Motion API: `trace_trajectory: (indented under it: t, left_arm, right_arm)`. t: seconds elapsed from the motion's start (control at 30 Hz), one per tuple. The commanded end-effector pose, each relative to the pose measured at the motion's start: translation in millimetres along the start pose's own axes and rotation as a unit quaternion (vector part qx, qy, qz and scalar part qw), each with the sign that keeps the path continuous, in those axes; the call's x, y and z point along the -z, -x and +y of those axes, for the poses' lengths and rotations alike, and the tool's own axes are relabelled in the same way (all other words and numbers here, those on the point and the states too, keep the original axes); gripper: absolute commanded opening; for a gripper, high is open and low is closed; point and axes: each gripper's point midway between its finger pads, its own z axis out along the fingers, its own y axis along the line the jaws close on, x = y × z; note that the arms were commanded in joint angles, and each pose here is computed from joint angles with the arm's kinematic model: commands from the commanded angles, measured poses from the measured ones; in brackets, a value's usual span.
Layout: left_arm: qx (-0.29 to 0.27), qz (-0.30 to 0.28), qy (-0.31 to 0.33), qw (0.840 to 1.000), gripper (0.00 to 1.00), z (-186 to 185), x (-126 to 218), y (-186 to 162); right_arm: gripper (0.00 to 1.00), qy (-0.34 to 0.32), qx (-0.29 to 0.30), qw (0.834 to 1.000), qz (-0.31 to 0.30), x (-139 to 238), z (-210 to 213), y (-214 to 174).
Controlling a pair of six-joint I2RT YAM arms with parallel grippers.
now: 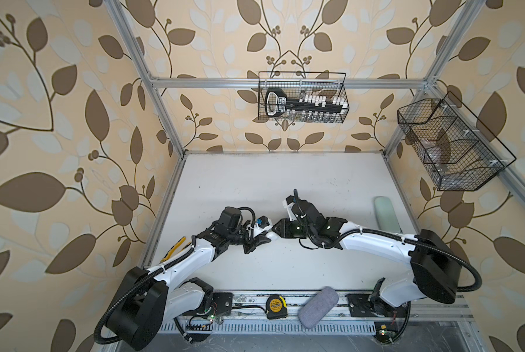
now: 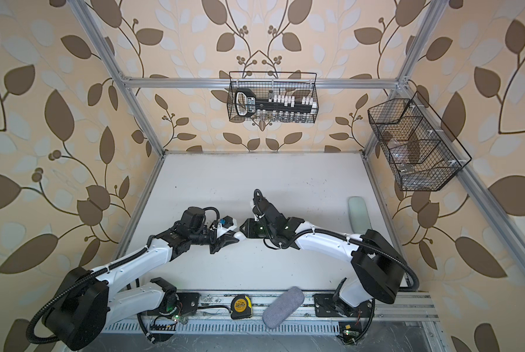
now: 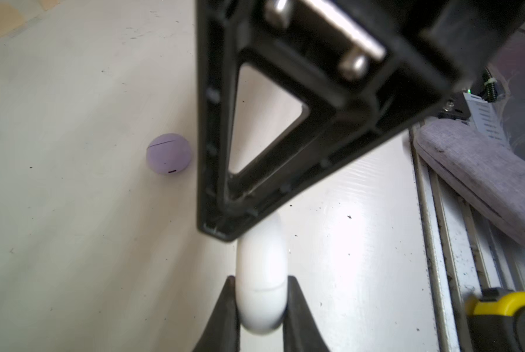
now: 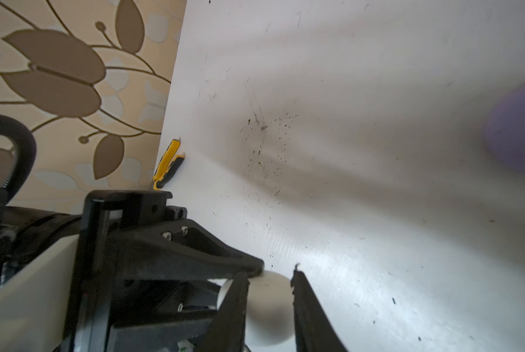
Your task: Insert the wireless bluetooth earbuds into the charging case
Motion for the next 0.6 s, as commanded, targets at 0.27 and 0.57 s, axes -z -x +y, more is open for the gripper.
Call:
trace_trajectory:
  t: [0.27,0.57]
  left_arm:
    - [0.048,0.002,0.012,0.999,0.01,24,2,37]
    - [0.096,0.032,0.0,0.995,0.01,31,-1,43]
  right_arm:
    - [0.32,-0.093,0.009,0.993,-0.074,60,-64,29]
    - [0.35,-0.134,0.051,0.982,-0.125,89,-80,43]
